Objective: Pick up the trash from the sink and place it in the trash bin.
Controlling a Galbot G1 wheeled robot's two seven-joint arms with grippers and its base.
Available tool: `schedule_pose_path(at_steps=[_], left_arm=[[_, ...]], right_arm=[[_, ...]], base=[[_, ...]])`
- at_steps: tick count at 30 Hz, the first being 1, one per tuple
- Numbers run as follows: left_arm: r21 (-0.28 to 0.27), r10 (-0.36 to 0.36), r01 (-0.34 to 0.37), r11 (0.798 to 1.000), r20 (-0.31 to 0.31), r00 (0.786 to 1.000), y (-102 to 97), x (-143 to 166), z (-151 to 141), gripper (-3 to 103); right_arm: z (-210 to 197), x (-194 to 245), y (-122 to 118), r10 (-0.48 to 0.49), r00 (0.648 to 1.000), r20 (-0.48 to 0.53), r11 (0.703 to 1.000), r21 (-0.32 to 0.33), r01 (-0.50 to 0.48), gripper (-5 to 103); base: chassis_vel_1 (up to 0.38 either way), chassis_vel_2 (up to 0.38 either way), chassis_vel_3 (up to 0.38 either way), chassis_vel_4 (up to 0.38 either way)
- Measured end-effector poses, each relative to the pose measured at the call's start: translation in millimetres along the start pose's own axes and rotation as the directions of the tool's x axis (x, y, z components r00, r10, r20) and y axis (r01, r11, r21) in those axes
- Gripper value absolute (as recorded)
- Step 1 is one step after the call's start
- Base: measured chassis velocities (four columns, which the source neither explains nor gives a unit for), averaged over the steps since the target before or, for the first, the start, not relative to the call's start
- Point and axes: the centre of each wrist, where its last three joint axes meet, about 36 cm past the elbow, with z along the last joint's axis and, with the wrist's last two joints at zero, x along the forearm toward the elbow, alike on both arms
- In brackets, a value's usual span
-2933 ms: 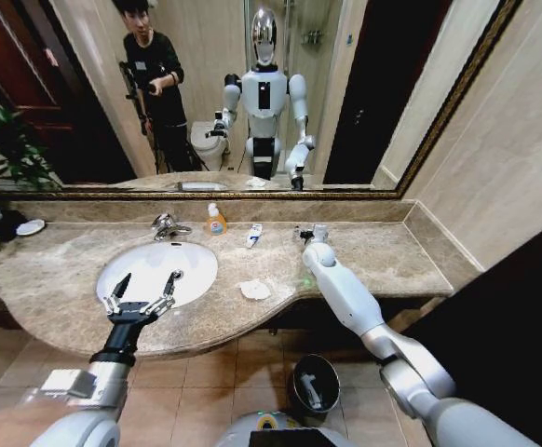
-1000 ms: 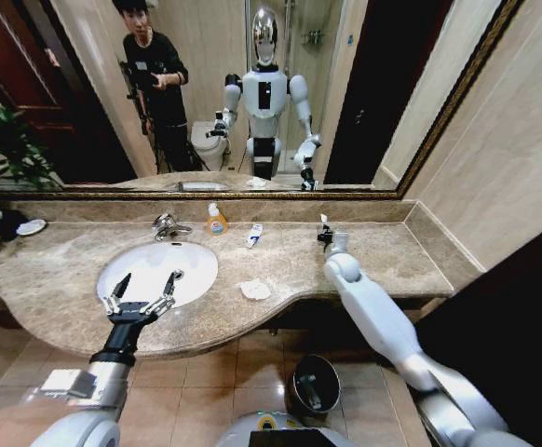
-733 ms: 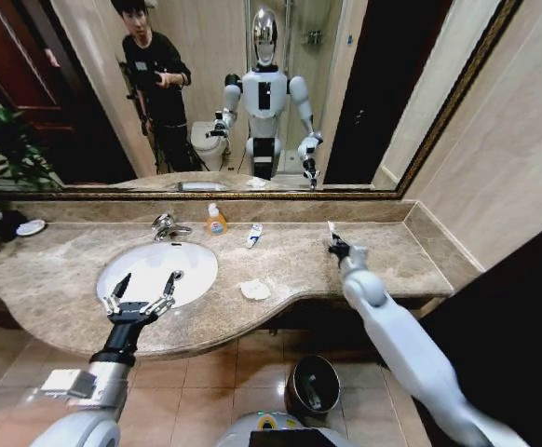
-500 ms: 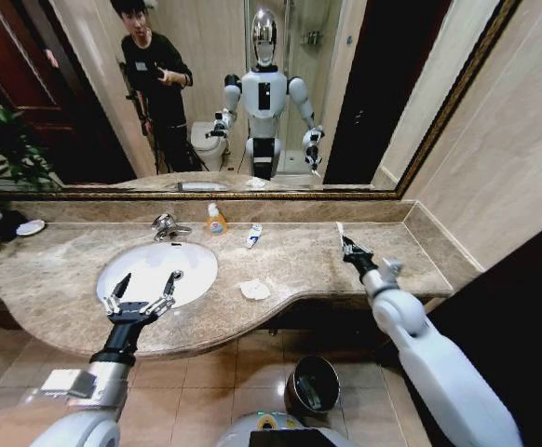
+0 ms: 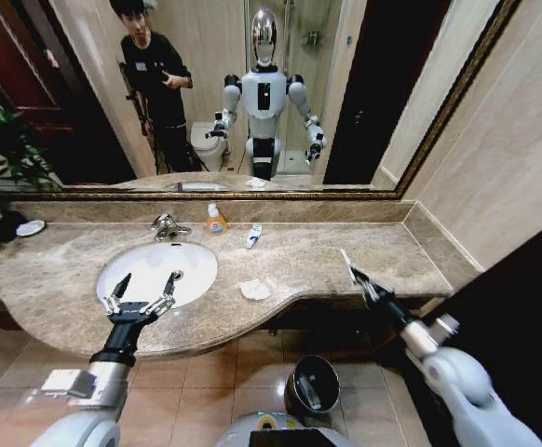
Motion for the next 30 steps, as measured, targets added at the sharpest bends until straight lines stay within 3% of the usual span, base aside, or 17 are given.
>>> schedule_pose_path(at_steps=[2, 9, 16, 23, 30], left_arm=[[0.0, 0.0, 0.0, 1.0, 0.0, 1.0, 0.0, 0.0, 0.0, 100], [0.0, 0.0, 0.0, 1.0, 0.0, 1.0, 0.0, 0.0, 0.0, 100], [0.0, 0.0, 0.0, 1.0, 0.0, 1.0, 0.0, 0.0, 0.0, 100], [0.0, 0.0, 0.0, 1.0, 0.0, 1.0, 0.0, 0.0, 0.0, 100], [0.0, 0.0, 0.0, 1.0, 0.0, 1.0, 0.0, 0.0, 0.0, 100]], right_arm=[[5.8, 5.3, 0.6, 0.008, 1.0, -0.013, 1.0, -0.006, -0.008, 0], [84.8, 29.4, -11.4, 0.058, 0.988, -0.14, 0.998, -0.027, -0.063, 0], [171.4, 40.2, -25.3, 0.082, 0.949, -0.304, 0.994, -0.043, -0.1, 0], [224.0, 48.5, -21.6, 0.117, 0.904, -0.41, 0.988, -0.046, -0.149, 0], [256.7, 51.1, -3.1, 0.077, 0.87, -0.487, 0.993, -0.038, -0.109, -3]], base=[[0.0, 0.0, 0.0, 0.0], [0.0, 0.0, 0.0, 0.0], [0.0, 0.0, 0.0, 0.0], [0.0, 0.0, 0.0, 0.0], [0.0, 0.0, 0.0, 0.0]])
